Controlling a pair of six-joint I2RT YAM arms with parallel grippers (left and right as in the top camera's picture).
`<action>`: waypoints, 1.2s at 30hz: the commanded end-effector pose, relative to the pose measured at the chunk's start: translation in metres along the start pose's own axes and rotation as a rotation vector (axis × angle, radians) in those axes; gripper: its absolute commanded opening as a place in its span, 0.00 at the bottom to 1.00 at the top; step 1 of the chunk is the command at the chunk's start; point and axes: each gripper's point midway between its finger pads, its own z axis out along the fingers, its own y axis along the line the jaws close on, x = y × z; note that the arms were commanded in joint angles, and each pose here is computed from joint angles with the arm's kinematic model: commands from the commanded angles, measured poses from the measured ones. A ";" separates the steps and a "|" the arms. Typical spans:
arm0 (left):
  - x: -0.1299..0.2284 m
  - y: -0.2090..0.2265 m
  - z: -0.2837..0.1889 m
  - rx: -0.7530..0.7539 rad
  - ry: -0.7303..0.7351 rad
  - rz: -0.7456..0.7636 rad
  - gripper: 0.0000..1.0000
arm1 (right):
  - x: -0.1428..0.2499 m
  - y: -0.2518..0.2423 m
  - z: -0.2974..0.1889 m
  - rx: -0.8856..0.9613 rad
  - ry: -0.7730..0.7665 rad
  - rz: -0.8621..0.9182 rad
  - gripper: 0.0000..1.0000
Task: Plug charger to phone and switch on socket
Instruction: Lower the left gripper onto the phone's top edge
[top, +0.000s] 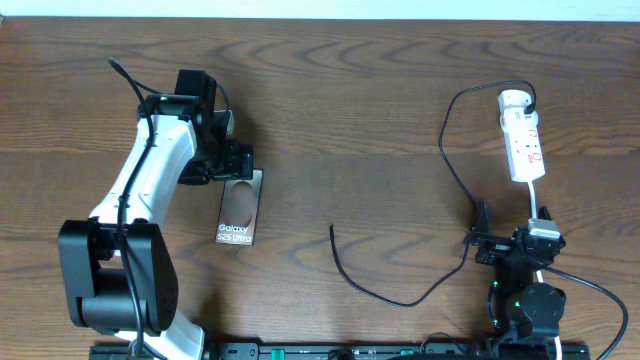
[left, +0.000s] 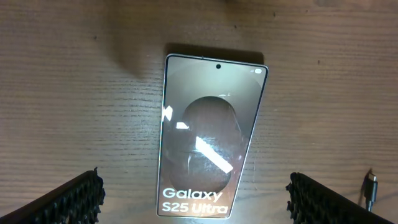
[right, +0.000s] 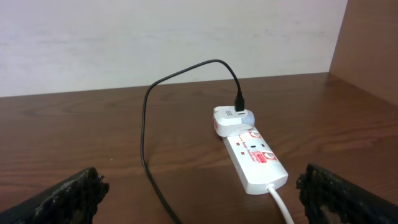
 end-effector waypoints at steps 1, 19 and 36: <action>-0.002 0.001 0.004 -0.010 0.003 0.002 0.93 | 0.000 -0.003 0.000 0.014 -0.001 0.000 0.99; -0.001 0.001 0.011 -0.006 0.002 -0.001 0.98 | 0.000 -0.003 0.000 0.014 -0.001 0.000 0.99; 0.014 -0.010 0.041 -0.005 0.016 0.040 0.98 | 0.000 -0.003 0.000 0.014 -0.001 0.000 0.99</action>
